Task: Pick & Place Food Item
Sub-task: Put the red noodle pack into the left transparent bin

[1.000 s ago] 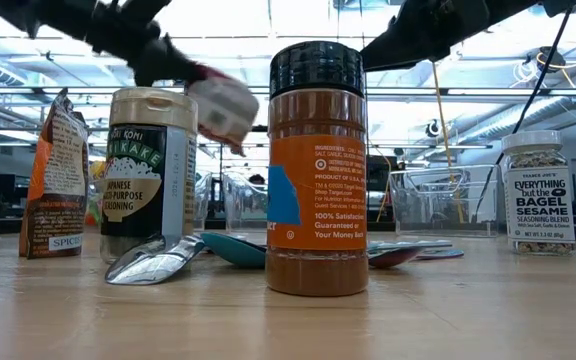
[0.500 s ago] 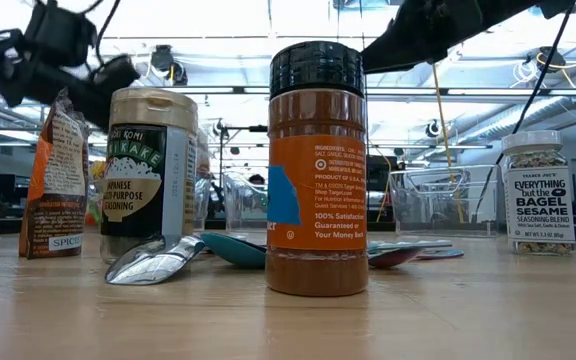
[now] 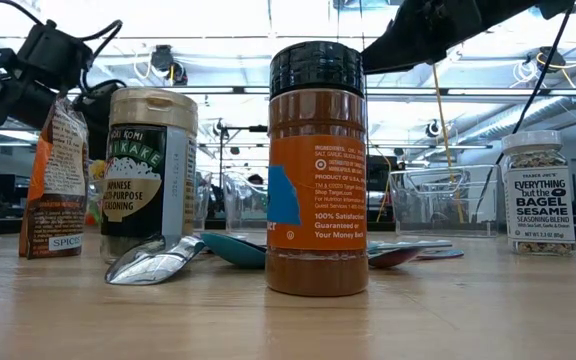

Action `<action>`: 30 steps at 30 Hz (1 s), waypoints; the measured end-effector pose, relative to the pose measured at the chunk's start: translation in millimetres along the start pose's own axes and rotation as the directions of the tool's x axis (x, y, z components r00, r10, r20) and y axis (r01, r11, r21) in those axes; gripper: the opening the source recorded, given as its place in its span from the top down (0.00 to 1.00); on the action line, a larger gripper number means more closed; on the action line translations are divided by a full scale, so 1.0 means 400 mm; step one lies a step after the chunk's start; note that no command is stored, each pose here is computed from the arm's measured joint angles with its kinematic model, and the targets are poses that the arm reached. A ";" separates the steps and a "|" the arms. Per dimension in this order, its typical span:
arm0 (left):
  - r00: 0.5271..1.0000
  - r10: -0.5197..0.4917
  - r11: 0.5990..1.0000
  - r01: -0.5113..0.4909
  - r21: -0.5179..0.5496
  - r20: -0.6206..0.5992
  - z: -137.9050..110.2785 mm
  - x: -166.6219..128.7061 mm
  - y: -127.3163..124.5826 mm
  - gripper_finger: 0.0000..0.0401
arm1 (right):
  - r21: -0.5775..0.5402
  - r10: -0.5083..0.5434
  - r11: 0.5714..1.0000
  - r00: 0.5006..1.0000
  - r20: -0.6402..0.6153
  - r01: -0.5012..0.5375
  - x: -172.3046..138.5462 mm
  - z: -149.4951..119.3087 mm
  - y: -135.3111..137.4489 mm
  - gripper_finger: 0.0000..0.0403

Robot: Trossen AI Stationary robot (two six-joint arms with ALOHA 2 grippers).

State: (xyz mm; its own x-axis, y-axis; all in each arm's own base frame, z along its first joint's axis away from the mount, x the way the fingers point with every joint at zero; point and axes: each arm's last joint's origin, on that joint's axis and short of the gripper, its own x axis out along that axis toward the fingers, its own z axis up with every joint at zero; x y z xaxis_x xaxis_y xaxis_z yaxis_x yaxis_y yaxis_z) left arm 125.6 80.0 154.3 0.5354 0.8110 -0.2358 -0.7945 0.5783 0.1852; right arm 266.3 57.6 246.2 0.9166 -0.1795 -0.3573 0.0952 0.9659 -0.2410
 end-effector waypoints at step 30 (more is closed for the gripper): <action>0.989 -0.010 0.987 -0.015 -0.163 -0.151 -0.039 -0.005 -0.005 0.84 | 0.000 0.000 1.000 1.000 0.000 0.000 0.000 0.000 0.000 0.75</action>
State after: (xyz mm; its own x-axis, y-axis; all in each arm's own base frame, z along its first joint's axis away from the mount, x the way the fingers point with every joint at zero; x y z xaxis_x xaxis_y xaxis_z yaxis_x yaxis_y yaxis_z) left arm 121.7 75.7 139.5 0.4942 0.7826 -0.3786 -0.8384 0.5442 0.0307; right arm 266.3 57.6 246.2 0.9165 -0.1795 -0.3576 0.0951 0.9658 -0.2411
